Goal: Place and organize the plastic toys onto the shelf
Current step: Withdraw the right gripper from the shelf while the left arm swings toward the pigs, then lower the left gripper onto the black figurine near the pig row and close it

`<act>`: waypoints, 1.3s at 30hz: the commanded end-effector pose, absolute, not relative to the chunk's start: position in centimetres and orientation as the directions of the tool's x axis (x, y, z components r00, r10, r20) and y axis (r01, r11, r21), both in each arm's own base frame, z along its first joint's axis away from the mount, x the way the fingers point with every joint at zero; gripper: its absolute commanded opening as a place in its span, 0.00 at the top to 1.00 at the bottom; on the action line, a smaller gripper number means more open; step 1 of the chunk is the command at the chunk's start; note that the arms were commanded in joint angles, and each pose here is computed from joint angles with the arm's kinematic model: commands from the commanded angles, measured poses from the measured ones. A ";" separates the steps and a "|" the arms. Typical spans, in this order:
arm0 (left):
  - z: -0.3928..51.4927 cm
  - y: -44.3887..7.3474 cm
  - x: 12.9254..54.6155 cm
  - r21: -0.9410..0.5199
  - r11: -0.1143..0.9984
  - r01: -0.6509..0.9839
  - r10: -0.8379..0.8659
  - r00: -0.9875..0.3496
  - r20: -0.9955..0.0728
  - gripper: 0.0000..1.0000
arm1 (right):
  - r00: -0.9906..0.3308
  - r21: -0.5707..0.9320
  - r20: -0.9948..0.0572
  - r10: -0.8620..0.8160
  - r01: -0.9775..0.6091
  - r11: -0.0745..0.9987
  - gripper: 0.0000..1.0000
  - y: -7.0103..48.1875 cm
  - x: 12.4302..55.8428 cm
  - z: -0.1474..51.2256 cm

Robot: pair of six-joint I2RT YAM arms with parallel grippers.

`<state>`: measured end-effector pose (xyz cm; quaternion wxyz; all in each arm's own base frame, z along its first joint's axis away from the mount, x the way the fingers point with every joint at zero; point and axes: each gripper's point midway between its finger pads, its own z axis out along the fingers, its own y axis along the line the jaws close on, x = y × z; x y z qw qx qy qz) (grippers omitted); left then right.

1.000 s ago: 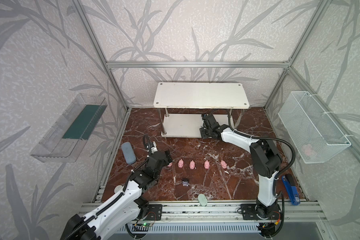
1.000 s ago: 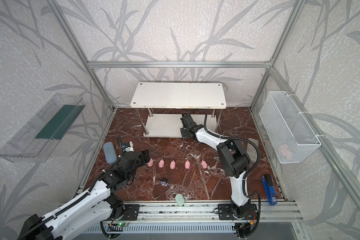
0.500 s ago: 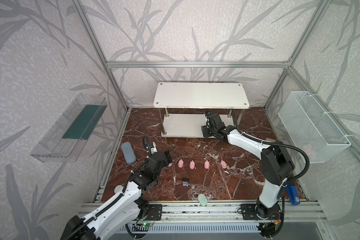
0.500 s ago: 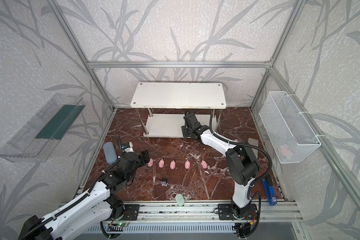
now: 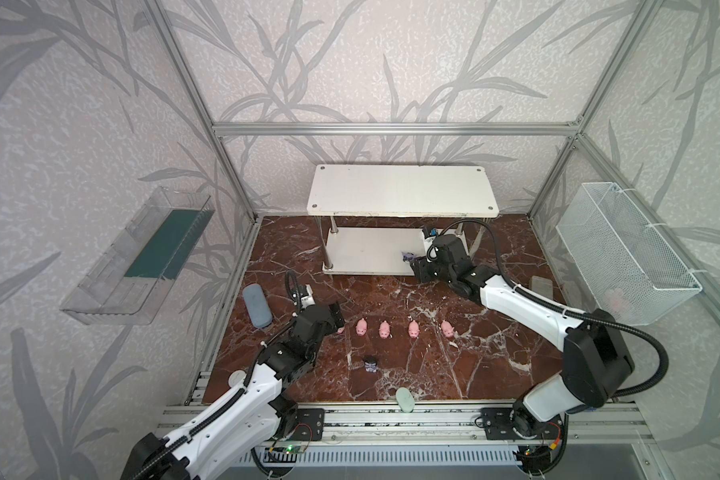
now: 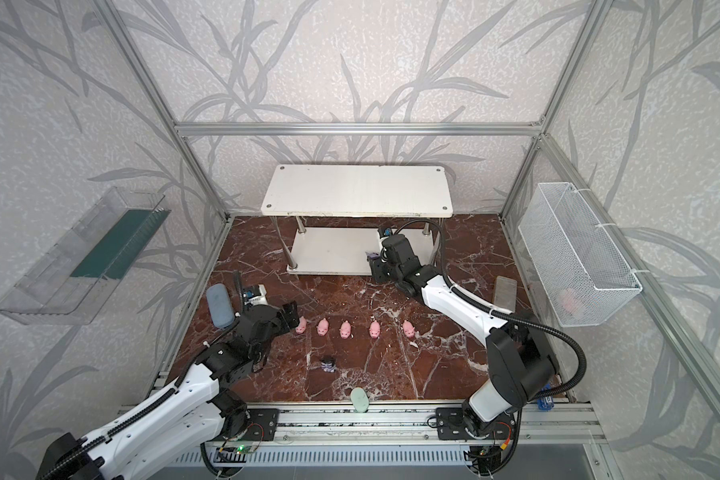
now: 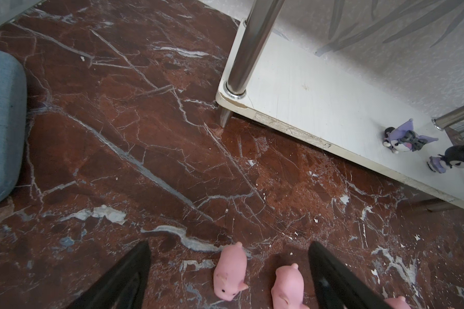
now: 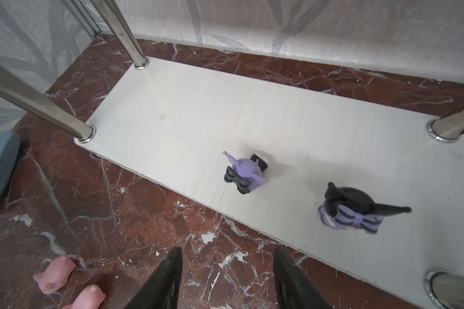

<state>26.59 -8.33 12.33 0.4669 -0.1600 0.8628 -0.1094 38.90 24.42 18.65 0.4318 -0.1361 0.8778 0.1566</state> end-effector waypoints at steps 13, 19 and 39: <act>12.7 -12.8 21.8 -0.312 0.949 -0.046 -0.274 -0.612 -0.742 0.10 | -0.483 0.133 -0.874 -0.059 -0.354 0.926 0.44 20.6 31.2 20.5; 10.9 -15.3 19.6 -0.267 0.964 0.014 -0.192 -0.657 -0.729 0.09 | -0.518 0.133 -0.854 -0.051 -0.313 0.940 0.43 18.2 29.0 18.3; 8.7 -21.3 13.6 -0.199 0.964 0.175 -0.013 -0.721 -0.693 0.06 | -0.555 0.180 -0.831 -0.033 -0.325 0.929 0.43 17.7 27.1 15.6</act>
